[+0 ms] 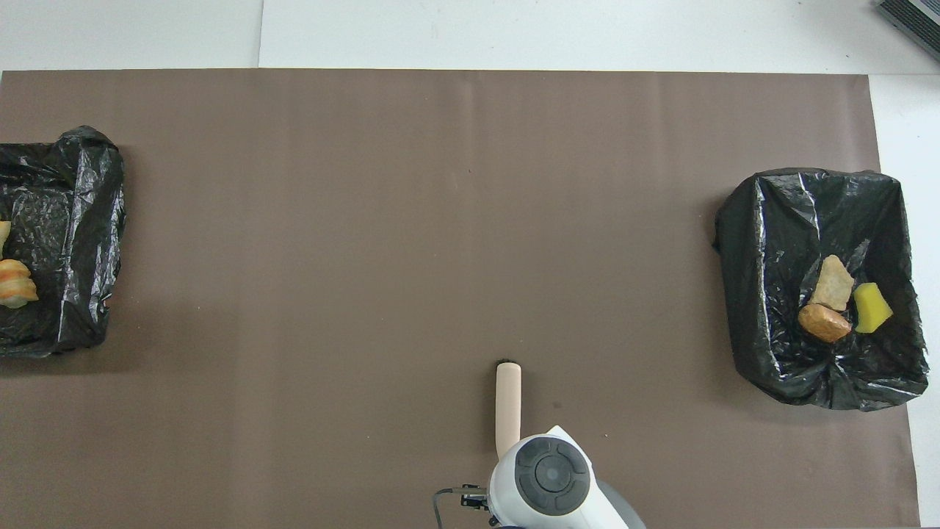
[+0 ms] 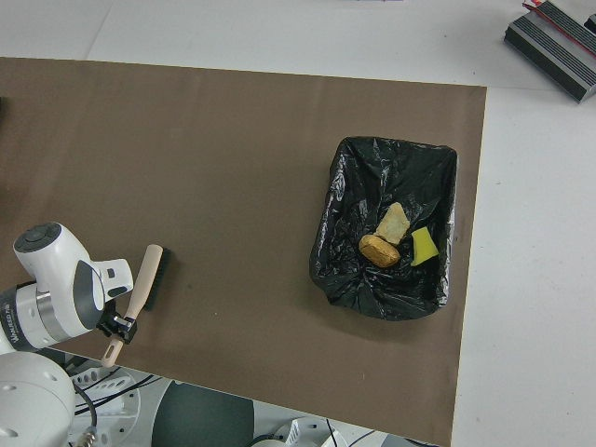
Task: Sweep and dump trash in bin
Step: 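Tip the dustpan into the bag with the left gripper while the right gripper withdraws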
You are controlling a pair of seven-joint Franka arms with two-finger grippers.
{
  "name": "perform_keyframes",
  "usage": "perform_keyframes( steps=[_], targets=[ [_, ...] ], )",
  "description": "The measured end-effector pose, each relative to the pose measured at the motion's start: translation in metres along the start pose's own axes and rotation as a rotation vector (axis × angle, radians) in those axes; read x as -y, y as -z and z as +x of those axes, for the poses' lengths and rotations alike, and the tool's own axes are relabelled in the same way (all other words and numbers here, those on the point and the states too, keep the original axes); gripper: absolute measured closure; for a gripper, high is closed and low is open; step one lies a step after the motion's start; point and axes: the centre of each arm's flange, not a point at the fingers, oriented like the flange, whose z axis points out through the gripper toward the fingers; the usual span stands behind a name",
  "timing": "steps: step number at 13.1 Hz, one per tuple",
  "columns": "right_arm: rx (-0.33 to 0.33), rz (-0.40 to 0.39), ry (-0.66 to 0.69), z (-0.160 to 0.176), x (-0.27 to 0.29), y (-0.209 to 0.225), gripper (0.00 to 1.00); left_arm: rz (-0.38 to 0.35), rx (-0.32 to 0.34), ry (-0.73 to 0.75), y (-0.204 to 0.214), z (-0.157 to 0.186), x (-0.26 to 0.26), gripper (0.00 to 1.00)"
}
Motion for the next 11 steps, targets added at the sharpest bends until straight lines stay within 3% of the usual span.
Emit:
perform_keyframes(
  steps=[3, 4, 7, 11],
  targets=[
    [-0.007, 0.024, 0.010, 0.003, 0.010, 0.025, 0.07, -0.013, 0.023, 0.029, 0.032, -0.010, 0.000, 0.68],
    [-0.003, 0.030, 0.009, 0.008, 0.011, 0.038, 0.00, -0.014, 0.016, 0.074, 0.043, -0.014, -0.004, 0.68],
    [0.022, 0.045, 0.017, 0.028, 0.001, 0.090, 0.00, 0.006, -0.073, 0.166, 0.079, -0.014, -0.008, 0.68],
    [-0.002, 0.031, 0.036, 0.047, -0.020, 0.159, 0.00, 0.001, -0.179, 0.239, 0.127, 0.026, 0.014, 0.68]
  ],
)
